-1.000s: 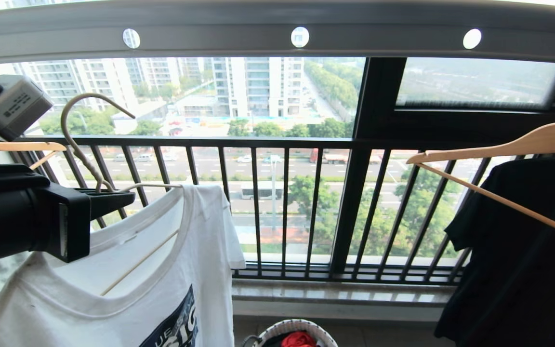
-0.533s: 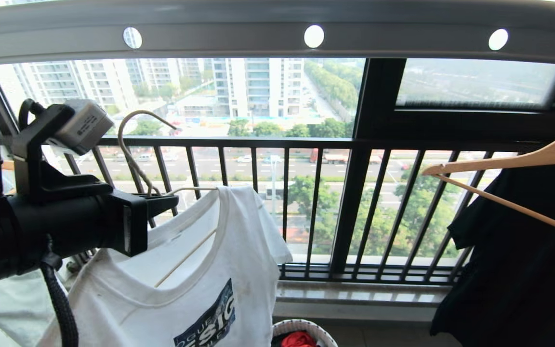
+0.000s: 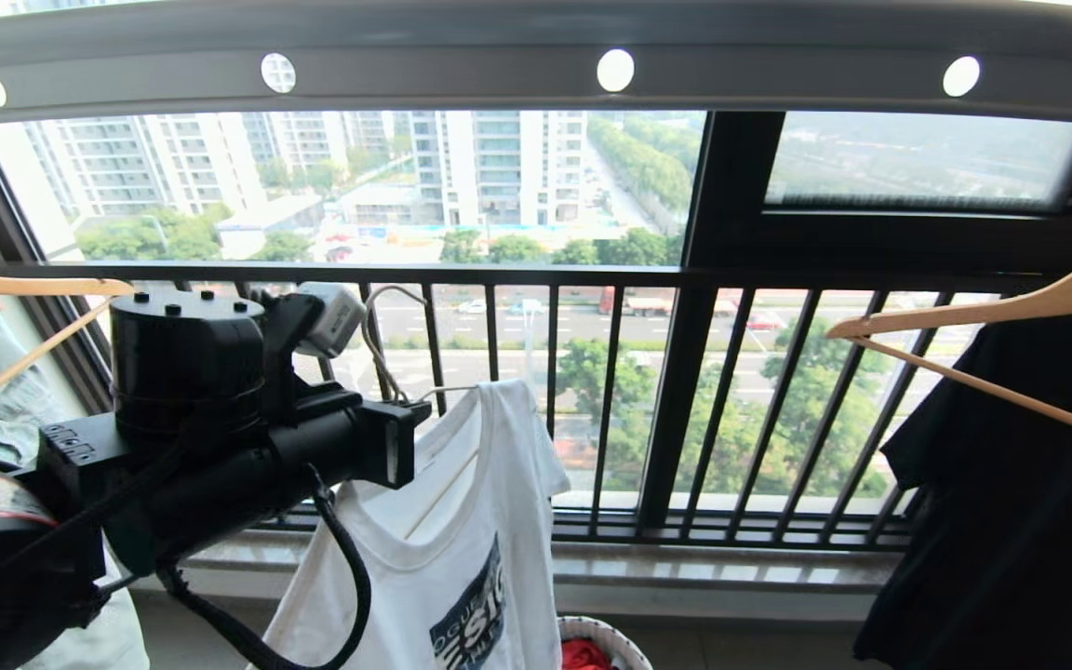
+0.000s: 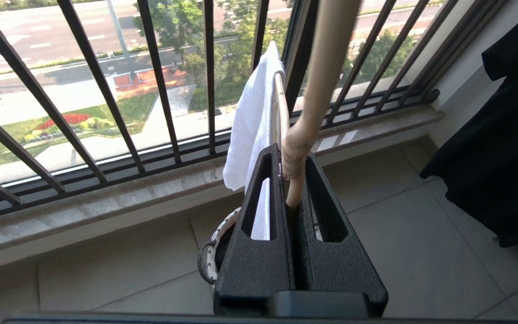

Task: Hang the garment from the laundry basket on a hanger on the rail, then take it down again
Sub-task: Take the clothes off the clothes rack

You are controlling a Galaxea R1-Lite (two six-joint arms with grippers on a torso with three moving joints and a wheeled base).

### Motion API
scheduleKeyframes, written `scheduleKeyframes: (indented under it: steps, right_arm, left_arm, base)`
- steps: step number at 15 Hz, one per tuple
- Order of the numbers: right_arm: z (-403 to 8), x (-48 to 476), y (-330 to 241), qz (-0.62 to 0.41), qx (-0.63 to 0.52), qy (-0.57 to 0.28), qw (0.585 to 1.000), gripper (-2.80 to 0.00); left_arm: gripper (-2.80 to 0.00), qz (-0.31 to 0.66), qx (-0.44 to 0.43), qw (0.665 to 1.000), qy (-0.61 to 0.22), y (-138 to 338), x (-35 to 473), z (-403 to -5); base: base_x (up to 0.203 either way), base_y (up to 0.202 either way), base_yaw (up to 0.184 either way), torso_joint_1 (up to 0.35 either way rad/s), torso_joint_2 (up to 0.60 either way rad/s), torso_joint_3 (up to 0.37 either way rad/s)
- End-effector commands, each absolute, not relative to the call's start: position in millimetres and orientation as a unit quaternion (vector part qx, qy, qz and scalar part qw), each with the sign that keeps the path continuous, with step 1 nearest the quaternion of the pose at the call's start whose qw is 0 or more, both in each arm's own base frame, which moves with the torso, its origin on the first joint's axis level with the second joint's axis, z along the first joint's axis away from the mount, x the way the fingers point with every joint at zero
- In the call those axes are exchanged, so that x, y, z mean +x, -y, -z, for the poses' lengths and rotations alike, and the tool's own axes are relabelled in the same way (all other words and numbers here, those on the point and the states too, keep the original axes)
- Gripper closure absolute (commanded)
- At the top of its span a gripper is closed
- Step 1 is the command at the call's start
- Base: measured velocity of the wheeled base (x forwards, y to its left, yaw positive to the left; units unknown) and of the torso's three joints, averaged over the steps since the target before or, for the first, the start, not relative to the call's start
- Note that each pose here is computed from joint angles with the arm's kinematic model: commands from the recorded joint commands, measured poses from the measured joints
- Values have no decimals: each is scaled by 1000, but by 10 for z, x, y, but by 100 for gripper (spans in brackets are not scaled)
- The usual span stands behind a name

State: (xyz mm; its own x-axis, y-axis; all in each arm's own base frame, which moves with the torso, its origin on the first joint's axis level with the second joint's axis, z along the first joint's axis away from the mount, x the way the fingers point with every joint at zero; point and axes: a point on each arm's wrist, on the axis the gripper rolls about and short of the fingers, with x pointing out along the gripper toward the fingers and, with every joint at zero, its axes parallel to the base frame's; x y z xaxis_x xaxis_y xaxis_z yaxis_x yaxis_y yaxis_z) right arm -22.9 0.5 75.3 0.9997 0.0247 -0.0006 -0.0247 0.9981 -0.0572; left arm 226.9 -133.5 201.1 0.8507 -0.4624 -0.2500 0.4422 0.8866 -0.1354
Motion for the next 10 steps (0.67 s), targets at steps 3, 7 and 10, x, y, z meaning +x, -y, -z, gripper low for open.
scheduleKeyframes:
  steps: [3,7,10]
  right_arm:
    - [-752,-228,-7,-17,-49,-1,999,0]
    - [-989,-302,-13,-30,-51,24,998,0]
    - [-1311,-238,-19,-46,-45,-18,998,0]
  left_arm:
    - [0,236,-78,961,-124,1465,2460,-1778]
    - [0,243,-78,959,-124,1496,2435,-1778]
    - [0,244,-78,959,-122,1502,2428,-1791]
  base:
    - [0,0,0,0,0,0]
    - [0,0,0,0,0,0]
    - [0,0,0,0,0,0]
